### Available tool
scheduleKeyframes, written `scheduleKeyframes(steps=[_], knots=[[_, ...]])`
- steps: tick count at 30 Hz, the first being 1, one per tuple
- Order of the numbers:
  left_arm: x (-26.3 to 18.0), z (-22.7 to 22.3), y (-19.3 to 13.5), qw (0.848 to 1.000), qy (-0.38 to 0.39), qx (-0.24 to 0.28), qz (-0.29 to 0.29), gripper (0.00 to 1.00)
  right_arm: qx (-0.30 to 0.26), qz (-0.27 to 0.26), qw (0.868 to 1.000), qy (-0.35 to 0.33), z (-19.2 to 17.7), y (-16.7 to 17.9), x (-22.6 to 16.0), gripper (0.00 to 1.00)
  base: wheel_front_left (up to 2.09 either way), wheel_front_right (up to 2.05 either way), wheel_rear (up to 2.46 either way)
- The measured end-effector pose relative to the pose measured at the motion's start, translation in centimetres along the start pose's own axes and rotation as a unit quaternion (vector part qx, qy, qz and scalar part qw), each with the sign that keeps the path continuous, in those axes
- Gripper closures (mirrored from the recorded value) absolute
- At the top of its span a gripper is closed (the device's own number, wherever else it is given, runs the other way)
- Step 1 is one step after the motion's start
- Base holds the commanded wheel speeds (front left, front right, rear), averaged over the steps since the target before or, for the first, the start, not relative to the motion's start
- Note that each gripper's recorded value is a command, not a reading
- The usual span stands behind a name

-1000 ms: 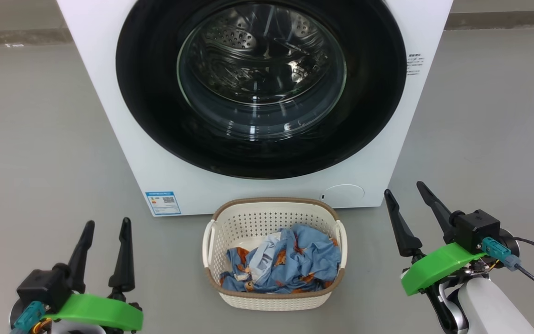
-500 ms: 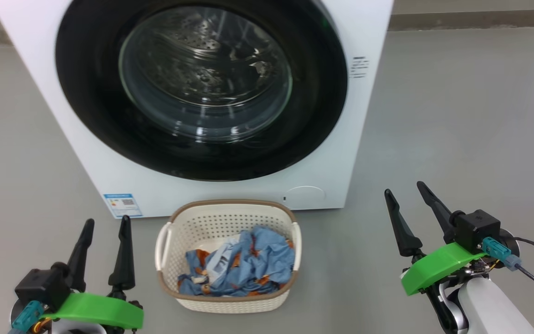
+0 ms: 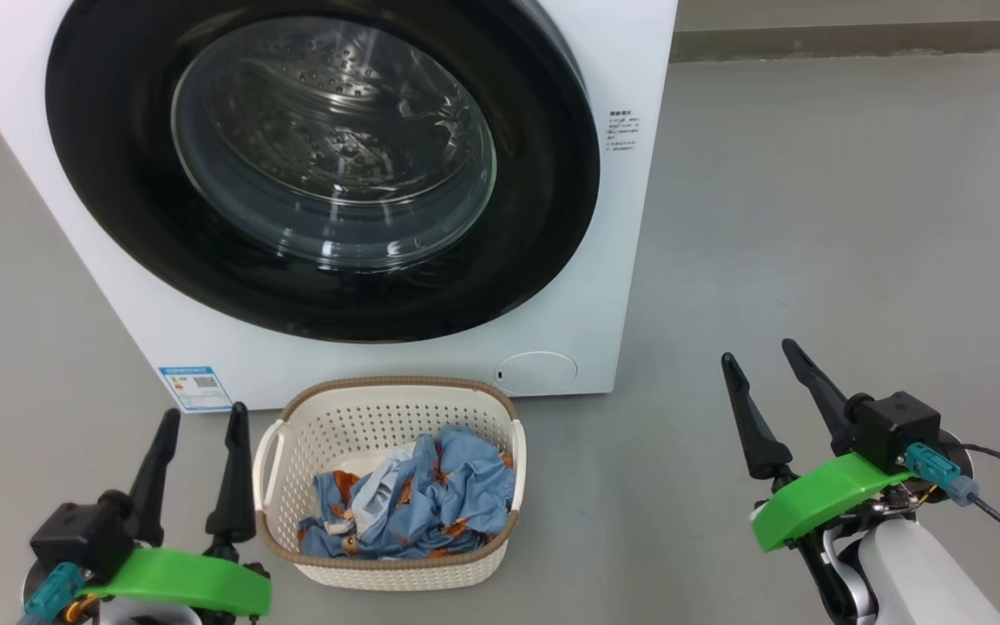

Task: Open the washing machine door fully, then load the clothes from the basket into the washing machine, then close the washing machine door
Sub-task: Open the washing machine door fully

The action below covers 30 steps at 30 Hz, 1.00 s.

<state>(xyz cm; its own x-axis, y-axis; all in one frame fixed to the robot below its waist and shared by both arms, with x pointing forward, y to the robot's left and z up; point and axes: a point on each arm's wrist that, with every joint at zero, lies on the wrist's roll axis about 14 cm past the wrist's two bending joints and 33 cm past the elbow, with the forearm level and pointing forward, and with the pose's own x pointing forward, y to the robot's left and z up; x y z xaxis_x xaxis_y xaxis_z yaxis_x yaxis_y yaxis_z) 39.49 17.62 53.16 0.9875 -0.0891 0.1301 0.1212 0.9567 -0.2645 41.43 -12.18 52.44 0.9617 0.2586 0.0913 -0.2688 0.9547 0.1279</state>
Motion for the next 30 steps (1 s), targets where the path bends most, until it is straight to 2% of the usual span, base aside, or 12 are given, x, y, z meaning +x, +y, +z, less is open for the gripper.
scheduleKeyframes(steps=[30], knots=[[-0.22, -0.79, 0.87, 1.0, 0.013, 0.001, 0.01, 0.0, 0.012, -0.009, 1.0, 0.002, -0.39, -0.5, 0.53, 0.0, 0.0, 0.0, 0.0]])
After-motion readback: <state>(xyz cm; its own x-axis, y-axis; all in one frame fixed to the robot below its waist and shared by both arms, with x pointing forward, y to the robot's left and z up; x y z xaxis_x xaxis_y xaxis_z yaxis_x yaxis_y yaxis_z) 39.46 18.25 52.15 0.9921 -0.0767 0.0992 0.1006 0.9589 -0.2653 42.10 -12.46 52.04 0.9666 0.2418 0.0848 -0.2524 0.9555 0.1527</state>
